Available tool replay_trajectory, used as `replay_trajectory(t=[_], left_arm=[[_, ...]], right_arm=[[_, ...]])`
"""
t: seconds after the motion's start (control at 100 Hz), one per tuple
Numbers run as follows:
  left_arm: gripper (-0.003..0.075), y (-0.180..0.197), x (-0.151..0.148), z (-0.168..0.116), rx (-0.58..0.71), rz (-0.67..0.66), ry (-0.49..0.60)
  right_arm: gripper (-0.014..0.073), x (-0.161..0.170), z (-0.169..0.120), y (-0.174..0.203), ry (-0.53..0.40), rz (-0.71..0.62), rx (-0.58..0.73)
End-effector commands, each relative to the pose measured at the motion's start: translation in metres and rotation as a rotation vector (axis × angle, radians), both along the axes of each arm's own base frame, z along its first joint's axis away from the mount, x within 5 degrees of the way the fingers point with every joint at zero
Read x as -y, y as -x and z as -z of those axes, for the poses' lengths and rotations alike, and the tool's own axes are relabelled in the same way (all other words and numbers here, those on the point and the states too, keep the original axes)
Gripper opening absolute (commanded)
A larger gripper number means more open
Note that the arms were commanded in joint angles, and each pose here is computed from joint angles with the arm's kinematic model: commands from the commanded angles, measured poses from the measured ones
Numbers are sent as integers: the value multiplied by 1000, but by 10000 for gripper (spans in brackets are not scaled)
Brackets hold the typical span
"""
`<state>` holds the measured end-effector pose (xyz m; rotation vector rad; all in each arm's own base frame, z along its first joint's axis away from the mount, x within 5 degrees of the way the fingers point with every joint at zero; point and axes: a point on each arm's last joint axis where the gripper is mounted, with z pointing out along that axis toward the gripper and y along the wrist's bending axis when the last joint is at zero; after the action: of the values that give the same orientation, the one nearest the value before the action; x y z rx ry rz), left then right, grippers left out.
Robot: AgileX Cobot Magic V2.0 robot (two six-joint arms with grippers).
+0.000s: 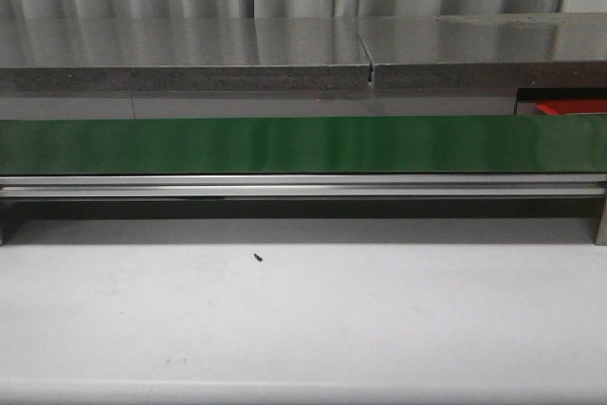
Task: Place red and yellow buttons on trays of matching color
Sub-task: 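Grasp the red button with the left gripper and lift it over the belt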
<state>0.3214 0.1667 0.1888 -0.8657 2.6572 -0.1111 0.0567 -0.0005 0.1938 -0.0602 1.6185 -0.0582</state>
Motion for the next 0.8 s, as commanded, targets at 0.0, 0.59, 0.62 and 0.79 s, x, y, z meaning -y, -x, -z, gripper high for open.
replay_trajectory(t=[0.0,0.59,0.62,0.79], left_arm=[[561,-5,-2,-24,94,-15,-39],[-19,3,18,-73,208,48,-97],[-19,5,23,-82,231,58,-108],[-19,11,51,-131,358,138,-167]], right_arm=[[-98,-1,-8,1,0,-11,97],[-98,-1,-8,1,0,-11,97],[-98,-1,-8,1,0,-11,97],[-98,-1,-8,1,0,-11,97]])
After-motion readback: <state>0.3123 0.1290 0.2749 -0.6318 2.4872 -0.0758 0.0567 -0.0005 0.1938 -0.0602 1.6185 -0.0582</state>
